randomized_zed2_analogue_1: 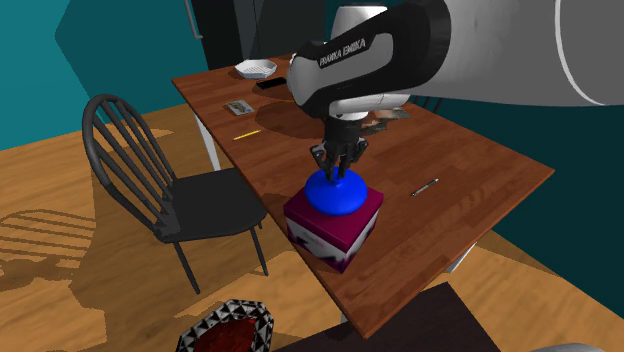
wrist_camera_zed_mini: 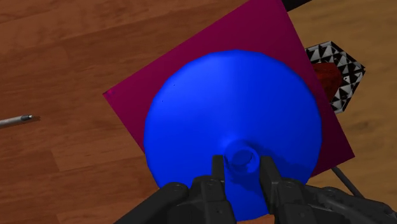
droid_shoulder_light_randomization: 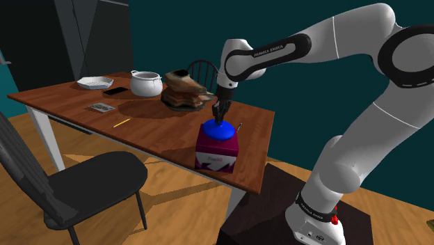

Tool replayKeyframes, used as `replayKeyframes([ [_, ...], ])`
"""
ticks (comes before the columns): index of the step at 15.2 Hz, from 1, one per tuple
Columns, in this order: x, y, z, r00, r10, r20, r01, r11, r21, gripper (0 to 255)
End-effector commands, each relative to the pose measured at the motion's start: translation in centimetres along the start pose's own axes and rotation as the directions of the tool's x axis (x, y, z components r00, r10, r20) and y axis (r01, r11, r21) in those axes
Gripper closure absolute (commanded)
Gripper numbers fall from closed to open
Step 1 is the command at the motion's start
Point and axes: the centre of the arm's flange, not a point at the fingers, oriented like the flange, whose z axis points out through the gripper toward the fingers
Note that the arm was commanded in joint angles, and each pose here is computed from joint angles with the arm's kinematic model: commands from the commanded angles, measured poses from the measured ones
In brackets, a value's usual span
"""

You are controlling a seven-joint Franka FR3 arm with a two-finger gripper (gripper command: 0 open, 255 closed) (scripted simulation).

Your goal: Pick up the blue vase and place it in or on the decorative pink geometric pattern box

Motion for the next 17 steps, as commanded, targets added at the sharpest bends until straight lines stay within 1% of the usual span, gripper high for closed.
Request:
replayKeyframes([
  [1,0.0,0.0,0.0,1.0,0.0,-0.001,0.0,1.0,0.0,255],
  [4,0.0,0.0,0.0,1.0,0.0,-0.001,0.0,1.0,0.0,255],
  [5,0.0,0.0,0.0,1.0,0.0,-0.001,0.0,1.0,0.0,0],
  [10,0.0,0.0,0.0,1.0,0.0,-0.001,0.0,1.0,0.0,0],
  [14,0.0,0.0,-5.0,1.0,0.0,-0.001,0.0,1.0,0.0,0],
  [17,0.0,0.0,-5.0,1.0,0.0,-0.001,0.0,1.0,0.0,0],
])
